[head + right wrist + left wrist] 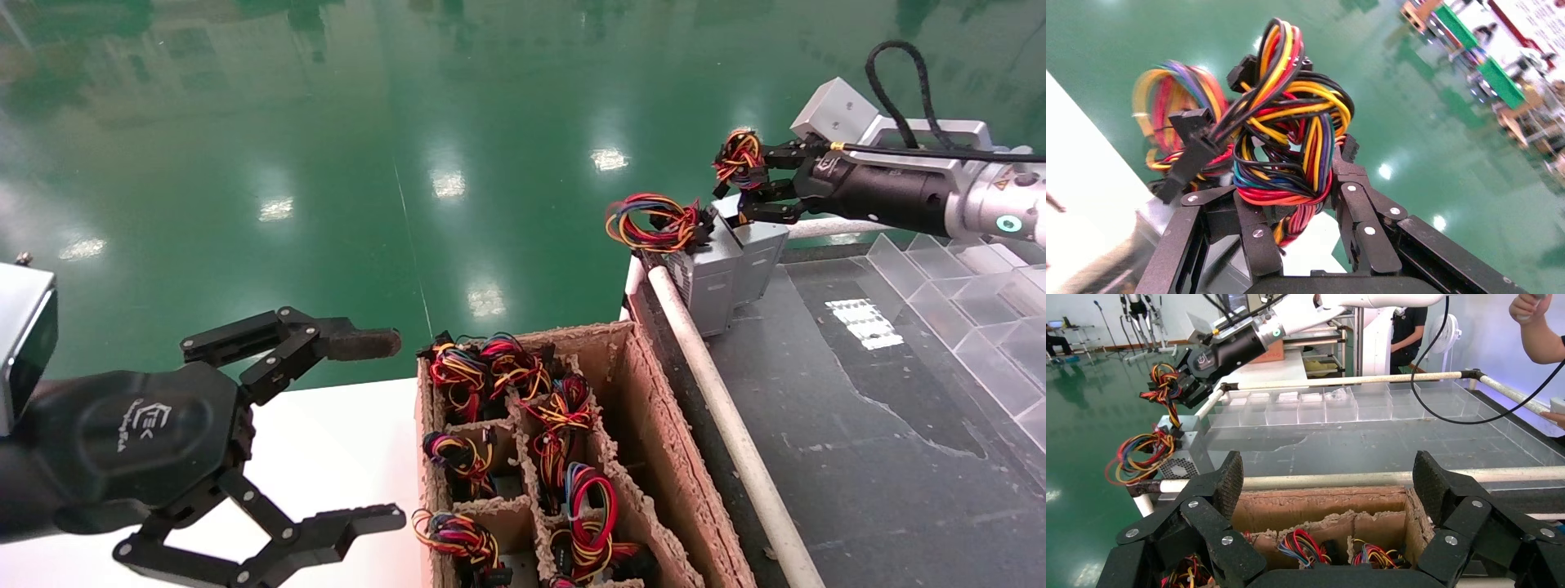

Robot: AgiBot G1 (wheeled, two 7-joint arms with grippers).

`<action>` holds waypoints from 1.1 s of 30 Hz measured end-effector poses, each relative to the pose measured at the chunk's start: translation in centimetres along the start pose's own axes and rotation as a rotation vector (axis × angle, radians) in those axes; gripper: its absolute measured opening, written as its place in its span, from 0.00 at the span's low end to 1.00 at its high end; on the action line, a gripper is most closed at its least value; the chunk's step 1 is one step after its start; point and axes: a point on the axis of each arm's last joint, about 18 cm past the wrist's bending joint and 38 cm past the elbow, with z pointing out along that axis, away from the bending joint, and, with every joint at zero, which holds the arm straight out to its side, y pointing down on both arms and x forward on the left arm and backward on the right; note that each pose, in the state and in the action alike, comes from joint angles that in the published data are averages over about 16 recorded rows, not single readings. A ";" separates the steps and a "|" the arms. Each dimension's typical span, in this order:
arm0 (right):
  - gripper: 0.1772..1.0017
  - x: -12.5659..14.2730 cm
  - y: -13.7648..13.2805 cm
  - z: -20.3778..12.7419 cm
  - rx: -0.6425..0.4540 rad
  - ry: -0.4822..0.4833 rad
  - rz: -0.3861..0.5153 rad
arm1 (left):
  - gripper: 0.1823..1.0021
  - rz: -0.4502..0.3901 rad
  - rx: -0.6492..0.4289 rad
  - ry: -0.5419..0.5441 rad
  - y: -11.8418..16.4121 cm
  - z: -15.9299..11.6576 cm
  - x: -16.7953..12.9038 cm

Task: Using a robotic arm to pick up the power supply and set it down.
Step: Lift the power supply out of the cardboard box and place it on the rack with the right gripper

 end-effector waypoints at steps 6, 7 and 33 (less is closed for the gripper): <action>0.02 -0.5 0.1 -0.5 0.011 -0.034 0.006 | 1.00 0.000 0.000 0.000 0.0 0.0 0.0; 0.02 -0.5 0.1 -0.5 0.010 -0.037 0.007 | 1.00 0.000 0.000 0.000 0.0 0.0 0.0; 0.02 0.2 0.7 2.1 -0.060 0.096 0.028 | 1.00 0.000 0.000 0.000 0.0 0.0 0.0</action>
